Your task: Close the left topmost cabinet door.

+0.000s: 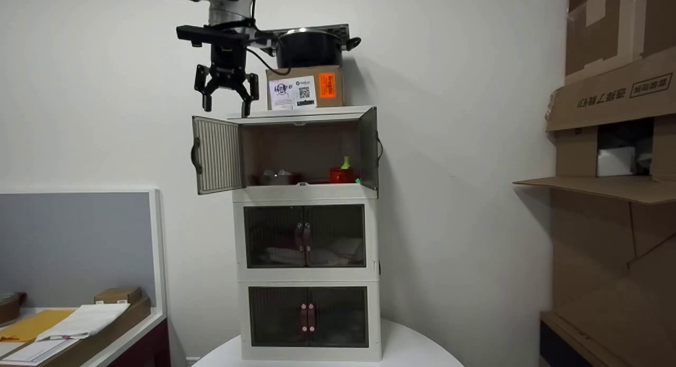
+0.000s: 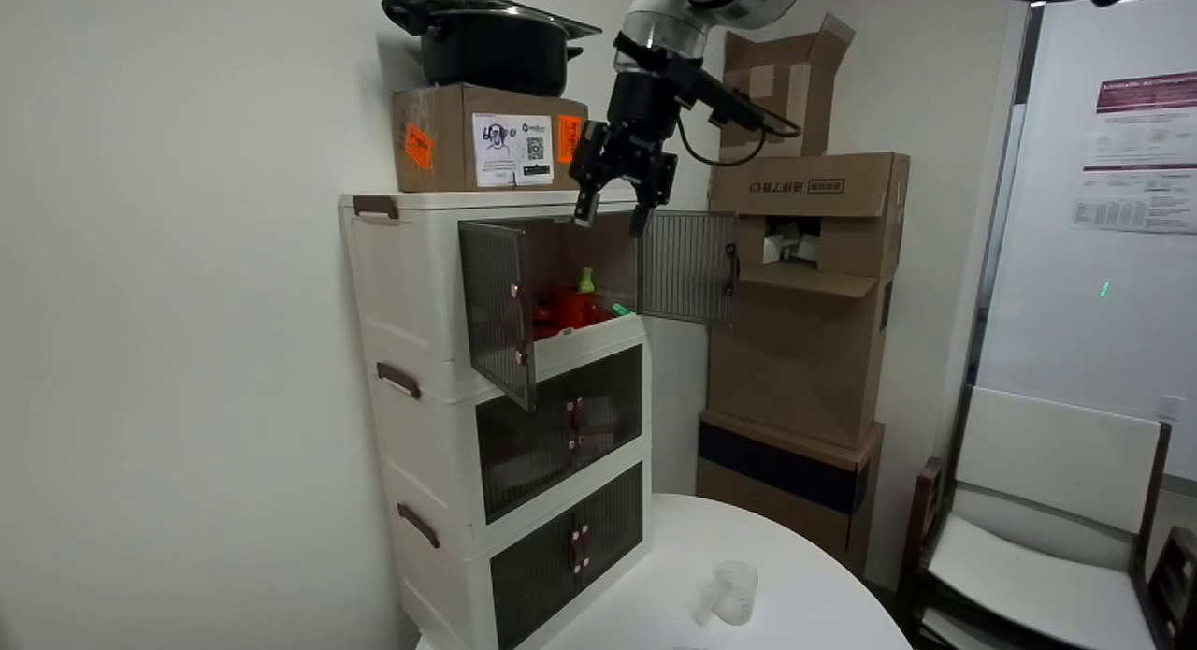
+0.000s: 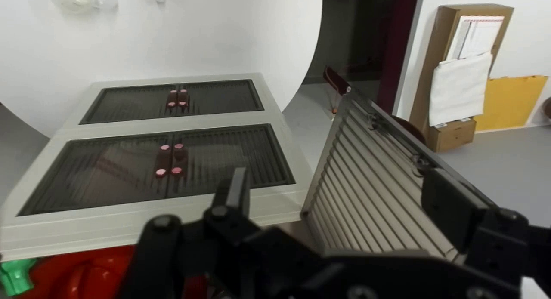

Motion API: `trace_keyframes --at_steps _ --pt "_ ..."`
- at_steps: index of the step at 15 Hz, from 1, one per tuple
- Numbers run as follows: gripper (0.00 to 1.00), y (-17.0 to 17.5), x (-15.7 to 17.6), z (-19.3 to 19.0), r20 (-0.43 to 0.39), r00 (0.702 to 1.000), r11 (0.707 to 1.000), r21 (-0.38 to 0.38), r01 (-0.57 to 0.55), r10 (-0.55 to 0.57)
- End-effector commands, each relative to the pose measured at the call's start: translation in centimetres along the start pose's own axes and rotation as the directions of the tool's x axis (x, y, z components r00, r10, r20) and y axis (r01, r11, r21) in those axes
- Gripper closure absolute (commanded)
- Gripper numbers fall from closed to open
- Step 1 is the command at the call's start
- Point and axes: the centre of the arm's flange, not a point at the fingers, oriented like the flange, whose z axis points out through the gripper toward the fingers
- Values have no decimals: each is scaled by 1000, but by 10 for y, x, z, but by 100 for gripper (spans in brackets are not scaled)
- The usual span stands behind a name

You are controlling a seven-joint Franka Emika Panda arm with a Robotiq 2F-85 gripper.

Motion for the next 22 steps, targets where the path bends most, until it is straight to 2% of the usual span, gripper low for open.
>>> trace_keyframes --at_steps 1,7,16,22 --pt "0 -30 47 15 55 998 997 72 30 -34" --pt "0 -71 75 36 73 995 989 135 59 -70" --pt "0 -69 80 31 89 993 989 134 68 -80" --pt "0 -73 85 43 94 990 985 148 87 -102"
